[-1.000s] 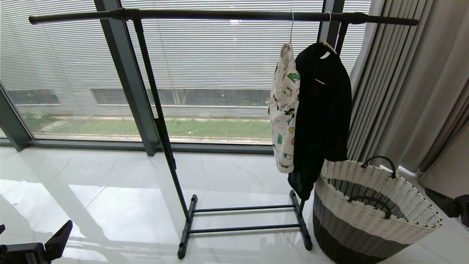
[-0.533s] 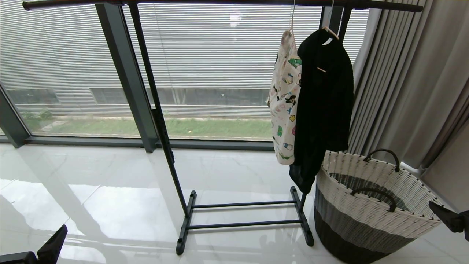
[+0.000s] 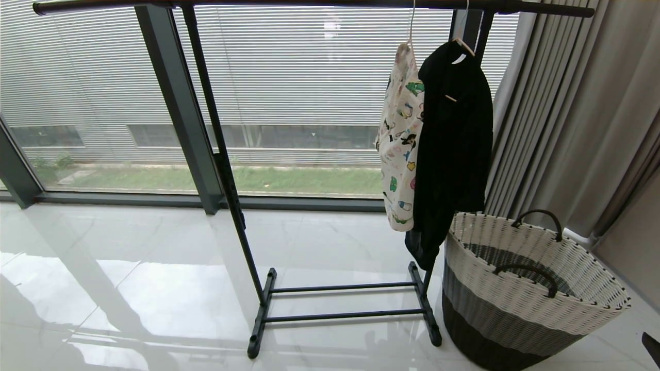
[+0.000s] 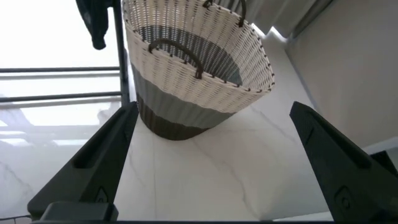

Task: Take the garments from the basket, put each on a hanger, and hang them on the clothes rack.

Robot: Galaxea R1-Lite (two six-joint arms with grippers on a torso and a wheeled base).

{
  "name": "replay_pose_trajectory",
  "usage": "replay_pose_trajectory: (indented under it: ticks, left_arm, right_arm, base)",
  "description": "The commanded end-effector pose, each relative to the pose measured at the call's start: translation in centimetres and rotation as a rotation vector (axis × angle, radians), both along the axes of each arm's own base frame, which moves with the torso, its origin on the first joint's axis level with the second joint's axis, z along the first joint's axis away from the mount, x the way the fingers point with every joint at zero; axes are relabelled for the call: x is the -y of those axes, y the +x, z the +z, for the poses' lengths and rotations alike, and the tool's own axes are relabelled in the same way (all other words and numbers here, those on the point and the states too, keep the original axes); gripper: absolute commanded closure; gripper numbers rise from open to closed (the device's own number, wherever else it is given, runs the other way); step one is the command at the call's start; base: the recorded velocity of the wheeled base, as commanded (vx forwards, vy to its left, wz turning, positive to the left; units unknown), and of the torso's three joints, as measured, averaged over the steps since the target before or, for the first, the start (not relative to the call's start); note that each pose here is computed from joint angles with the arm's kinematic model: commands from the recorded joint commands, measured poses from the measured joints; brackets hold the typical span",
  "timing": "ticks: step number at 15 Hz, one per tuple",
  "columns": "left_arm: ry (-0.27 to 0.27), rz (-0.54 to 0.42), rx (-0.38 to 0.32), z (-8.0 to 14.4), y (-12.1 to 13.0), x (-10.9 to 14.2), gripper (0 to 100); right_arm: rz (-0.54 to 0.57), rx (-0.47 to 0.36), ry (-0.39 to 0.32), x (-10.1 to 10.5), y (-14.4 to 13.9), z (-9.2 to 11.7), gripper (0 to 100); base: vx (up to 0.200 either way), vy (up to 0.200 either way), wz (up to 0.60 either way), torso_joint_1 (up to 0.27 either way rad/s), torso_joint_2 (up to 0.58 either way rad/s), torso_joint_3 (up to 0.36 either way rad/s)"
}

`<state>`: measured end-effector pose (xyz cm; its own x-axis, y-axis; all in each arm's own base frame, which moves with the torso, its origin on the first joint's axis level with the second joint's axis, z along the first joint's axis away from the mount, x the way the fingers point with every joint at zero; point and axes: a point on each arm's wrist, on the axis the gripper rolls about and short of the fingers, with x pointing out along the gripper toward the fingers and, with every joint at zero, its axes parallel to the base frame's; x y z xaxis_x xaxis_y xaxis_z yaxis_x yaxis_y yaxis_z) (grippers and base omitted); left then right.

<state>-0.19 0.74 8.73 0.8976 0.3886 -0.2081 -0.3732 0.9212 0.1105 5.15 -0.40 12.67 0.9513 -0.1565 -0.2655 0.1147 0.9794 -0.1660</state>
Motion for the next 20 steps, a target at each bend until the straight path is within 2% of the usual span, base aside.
replay_pose_trajectory:
  ticks: [1, 4, 6, 8, 9, 10, 11, 13, 16, 18, 19, 20]
  left_arm:
    - [0.007, 0.121, 0.151, -0.3, -1.9, -0.1, 0]
    - [-0.009, 0.118, 0.162, -0.3, -2.0, -0.1, 0]
    - [-0.012, 0.118, 0.162, -0.4, -1.9, -0.1, 0]
    - [-0.004, 0.114, 0.159, -0.4, -1.9, -0.1, 0]
    - [0.003, 0.086, 0.157, -0.4, -1.9, -0.1, 0]
    - [0.000, 0.017, 0.173, -0.4, -1.9, 0.0, 0]
    - [0.000, -0.104, 0.242, -0.6, -2.2, 0.0, 0]
    - [-0.006, -0.225, 0.260, -0.7, -2.2, 0.3, 0]
    - [-0.020, -0.280, 0.269, -0.7, -2.1, 0.4, 0]
    - [0.059, -0.340, 0.263, -0.6, -2.1, 0.6, 0]
    - [0.079, -0.394, 0.261, -0.6, -2.1, 0.7, 0]
    - [0.071, -0.427, 0.261, -0.6, -2.1, 0.8, 0]
  right_arm:
    - [0.043, 0.133, 0.000, -0.1, -3.2, -2.0, 0]
    - [0.063, 0.222, -0.019, -0.2, -6.6, -4.4, 0]
    - [0.040, 0.284, -0.017, -0.1, -7.7, -4.5, 0]
    - [-0.078, 0.291, -0.038, 0.1, -7.7, -4.4, 0]
    - [-0.078, 0.291, -0.038, 0.1, -7.7, -4.4, 0]
    - [-0.076, 0.292, -0.032, 0.1, -7.7, -4.4, 0]
    - [-0.079, 0.294, -0.017, 0.1, -7.7, -4.4, 0]
    - [-0.080, 0.293, -0.013, 0.1, -7.6, -4.6, 0]
    - [-0.063, 0.292, -0.013, 0.1, -7.6, -4.6, 0]
    - [-0.063, 0.302, -0.013, 0.1, -7.6, -4.5, 0]
    - [-0.062, 0.342, -0.012, 0.1, -7.5, -4.3, 0]
    - [-0.054, 0.343, -0.010, 0.1, -7.5, -4.3, 0]
  base:
    - [0.000, 0.000, 0.00, 0.000, 0.00, 0.000]
    - [0.000, 0.000, 0.00, 0.000, 0.00, 0.000]
    - [0.000, 0.000, 0.00, 0.000, 0.00, 0.000]
    - [0.000, 0.000, 0.00, 0.000, 0.00, 0.000]
    - [0.000, 0.000, 0.00, 0.000, 0.00, 0.000]
    - [0.000, 0.000, 0.00, 0.000, 0.00, 0.000]
    - [0.000, 0.000, 0.00, 0.000, 0.00, 0.000]
    - [0.000, 0.000, 0.00, 0.000, 0.00, 0.000]
    - [0.000, 0.000, 0.00, 0.000, 0.00, 0.000]
    - [0.000, 0.000, 0.00, 0.000, 0.00, 0.000]
    - [0.000, 0.000, 0.00, 0.000, 0.00, 0.000]
    - [0.000, 0.000, 0.00, 0.000, 0.00, 0.000]
